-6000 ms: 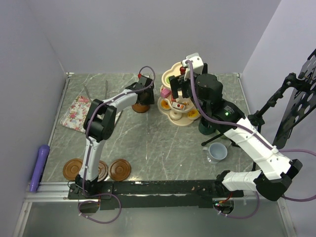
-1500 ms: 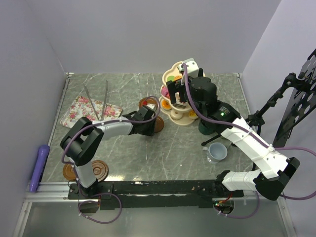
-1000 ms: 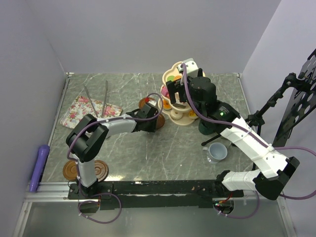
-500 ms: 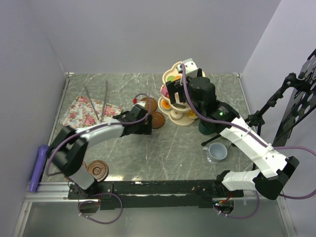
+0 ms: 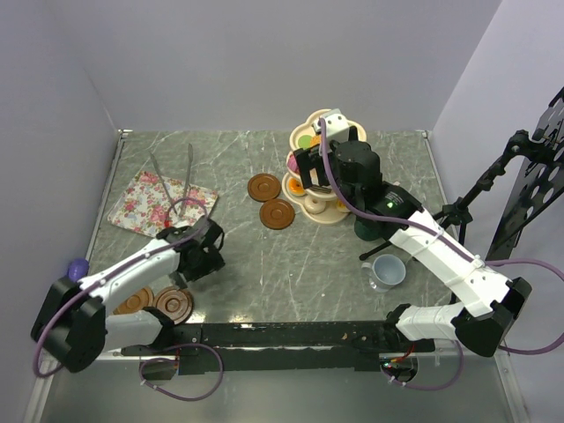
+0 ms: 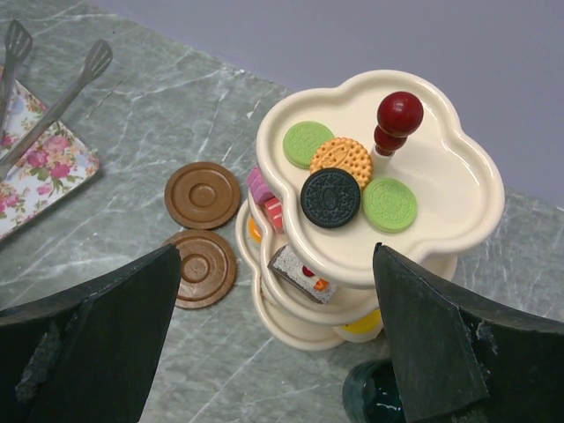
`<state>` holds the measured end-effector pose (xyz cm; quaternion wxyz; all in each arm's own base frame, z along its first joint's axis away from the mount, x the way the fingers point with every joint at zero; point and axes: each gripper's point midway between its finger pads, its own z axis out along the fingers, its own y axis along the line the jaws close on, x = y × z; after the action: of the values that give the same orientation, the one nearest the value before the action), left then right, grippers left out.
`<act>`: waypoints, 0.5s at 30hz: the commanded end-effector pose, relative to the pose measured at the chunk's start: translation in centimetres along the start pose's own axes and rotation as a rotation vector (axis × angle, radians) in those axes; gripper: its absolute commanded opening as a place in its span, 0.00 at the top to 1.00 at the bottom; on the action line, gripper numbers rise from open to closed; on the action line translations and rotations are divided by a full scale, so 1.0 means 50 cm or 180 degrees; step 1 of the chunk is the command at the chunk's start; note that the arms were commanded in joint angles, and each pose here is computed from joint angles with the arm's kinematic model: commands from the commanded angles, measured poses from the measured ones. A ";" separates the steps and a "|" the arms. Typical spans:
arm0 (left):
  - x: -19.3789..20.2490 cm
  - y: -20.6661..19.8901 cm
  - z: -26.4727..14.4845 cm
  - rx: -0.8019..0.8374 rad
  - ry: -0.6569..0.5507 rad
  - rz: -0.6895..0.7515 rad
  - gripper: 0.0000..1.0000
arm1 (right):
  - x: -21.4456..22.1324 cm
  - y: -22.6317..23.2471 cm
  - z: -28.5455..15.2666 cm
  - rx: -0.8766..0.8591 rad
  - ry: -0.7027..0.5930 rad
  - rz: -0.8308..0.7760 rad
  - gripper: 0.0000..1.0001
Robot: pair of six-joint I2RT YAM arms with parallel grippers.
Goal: Serve the afternoon tea
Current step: Move the coaster to the center of the board.
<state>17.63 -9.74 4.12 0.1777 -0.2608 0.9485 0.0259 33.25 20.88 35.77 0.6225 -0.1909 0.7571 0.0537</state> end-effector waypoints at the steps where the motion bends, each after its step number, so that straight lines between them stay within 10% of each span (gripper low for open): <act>1: -0.011 0.094 -0.022 -0.0464 -0.0167 -0.0806 0.00 | -0.027 -0.007 -0.015 -0.0006 -0.0199 0.0078 0.05; 15: -0.024 0.102 -0.019 -0.0434 -0.0228 -0.1141 0.00 | -0.028 -0.013 -0.029 0.0000 -0.0257 0.0157 0.05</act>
<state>15.20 -4.92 5.29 0.1914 -0.4343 0.8779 0.0632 32.88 20.64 35.34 0.6230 -0.1912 0.7564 0.0562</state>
